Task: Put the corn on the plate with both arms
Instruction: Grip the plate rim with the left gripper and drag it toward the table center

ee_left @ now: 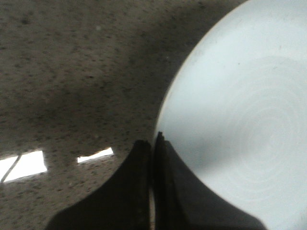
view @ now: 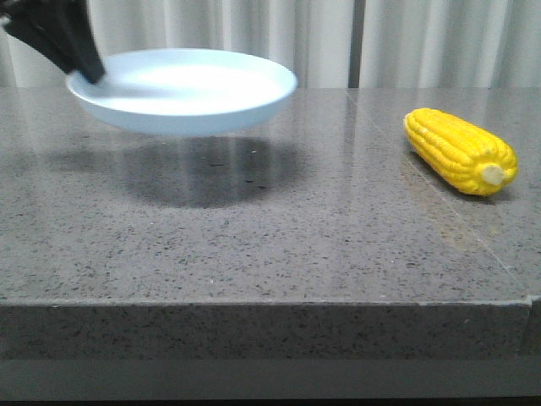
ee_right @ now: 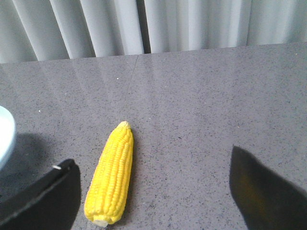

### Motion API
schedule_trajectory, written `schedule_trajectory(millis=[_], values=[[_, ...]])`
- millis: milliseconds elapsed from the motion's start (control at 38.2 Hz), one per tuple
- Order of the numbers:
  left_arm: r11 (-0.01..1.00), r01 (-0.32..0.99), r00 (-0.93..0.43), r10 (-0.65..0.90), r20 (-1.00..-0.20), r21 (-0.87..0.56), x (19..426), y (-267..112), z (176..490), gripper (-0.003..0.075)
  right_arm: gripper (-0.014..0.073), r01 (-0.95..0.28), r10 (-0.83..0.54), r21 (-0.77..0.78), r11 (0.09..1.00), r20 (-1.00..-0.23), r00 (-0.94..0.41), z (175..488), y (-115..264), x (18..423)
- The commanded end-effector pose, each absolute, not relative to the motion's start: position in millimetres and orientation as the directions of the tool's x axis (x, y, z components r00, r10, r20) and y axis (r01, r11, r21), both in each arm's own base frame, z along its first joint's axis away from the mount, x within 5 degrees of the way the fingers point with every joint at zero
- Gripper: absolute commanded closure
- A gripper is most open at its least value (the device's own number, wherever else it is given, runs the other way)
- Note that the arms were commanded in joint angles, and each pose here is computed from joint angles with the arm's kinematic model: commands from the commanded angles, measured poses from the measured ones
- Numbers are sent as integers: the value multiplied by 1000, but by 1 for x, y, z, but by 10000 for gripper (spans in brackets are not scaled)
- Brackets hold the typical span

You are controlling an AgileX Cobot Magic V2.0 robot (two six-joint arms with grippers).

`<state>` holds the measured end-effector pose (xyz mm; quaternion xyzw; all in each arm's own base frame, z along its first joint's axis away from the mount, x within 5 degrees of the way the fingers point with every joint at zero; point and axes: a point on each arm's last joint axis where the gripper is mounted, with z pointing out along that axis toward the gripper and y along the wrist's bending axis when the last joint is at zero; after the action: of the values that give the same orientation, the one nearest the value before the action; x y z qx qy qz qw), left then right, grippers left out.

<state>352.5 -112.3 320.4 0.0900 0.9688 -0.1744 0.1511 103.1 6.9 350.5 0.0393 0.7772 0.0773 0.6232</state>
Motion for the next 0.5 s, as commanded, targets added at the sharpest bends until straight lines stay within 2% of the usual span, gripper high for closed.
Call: schedule_trajectory(millis=[0, 78, 288, 471], values=[[895, 280, -907, 129, -401, -347, 351, -133, 335, 741, -55, -40, 162, 168, 985, -979, -122, 367, 6, 104], [890, 295, -906, 145, -398, -346, 353, -143, 328, 741, -55, -40, 162, 168, 985, -979, -122, 367, 6, 104], [892, 290, -933, 182, -312, -347, 359, -152, 303, 740, -55, -40, 162, 168, 985, -979, -122, 367, 6, 104], [901, 295, -927, 188, -326, -317, 362, -150, 301, 727, -55, -40, 162, 168, 985, -979, -122, 367, 6, 104]])
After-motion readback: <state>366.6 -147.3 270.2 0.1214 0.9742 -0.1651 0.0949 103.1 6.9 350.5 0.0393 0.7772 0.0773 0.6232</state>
